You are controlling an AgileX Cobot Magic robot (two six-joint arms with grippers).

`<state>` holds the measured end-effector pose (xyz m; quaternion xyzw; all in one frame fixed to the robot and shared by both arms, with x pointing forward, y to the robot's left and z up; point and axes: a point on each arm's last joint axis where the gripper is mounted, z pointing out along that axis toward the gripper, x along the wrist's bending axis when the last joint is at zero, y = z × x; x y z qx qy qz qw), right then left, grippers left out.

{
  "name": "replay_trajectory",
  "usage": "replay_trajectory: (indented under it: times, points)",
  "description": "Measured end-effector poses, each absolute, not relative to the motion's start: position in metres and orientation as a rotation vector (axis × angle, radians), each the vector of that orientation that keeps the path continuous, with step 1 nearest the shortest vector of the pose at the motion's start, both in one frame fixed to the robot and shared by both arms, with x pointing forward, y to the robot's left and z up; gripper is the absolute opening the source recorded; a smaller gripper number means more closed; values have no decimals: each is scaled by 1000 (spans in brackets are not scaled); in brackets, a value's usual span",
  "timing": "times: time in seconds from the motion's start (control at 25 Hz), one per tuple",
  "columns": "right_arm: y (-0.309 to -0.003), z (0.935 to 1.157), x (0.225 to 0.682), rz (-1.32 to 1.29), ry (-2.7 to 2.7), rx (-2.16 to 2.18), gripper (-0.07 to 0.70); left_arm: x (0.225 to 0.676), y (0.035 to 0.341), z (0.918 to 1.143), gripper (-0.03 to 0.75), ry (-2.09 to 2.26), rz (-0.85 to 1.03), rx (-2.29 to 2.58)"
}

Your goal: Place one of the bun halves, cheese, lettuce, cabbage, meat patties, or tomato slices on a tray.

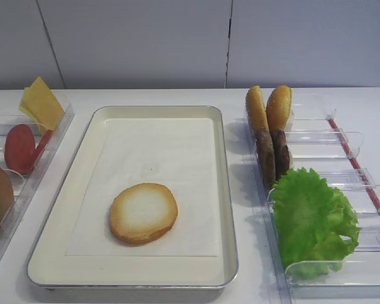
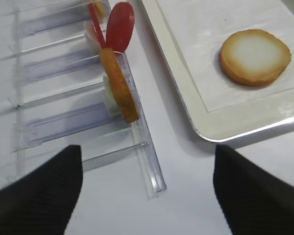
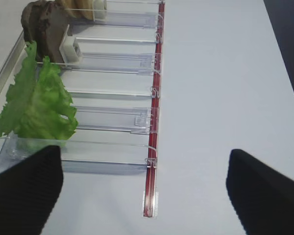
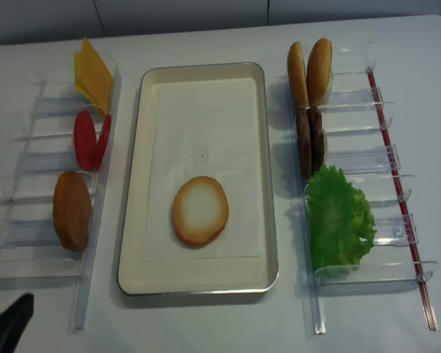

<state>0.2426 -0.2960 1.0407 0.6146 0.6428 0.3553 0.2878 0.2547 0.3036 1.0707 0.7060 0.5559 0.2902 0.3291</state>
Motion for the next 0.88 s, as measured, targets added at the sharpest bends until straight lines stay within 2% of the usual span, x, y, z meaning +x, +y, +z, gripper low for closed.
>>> replay_trajectory:
  times: [0.36,0.56,0.88]
  points:
    - [-296,1041,243,949,1717,1641,692,229,311,1039,507,1457,766,1759]
    - [-296,1041,243,951,1717,1642,692,229,311,1039,473,1434,781,1778]
    - [-296,1041,243,951,1717,1642,692,229,311,1039,469,1429,784,1783]
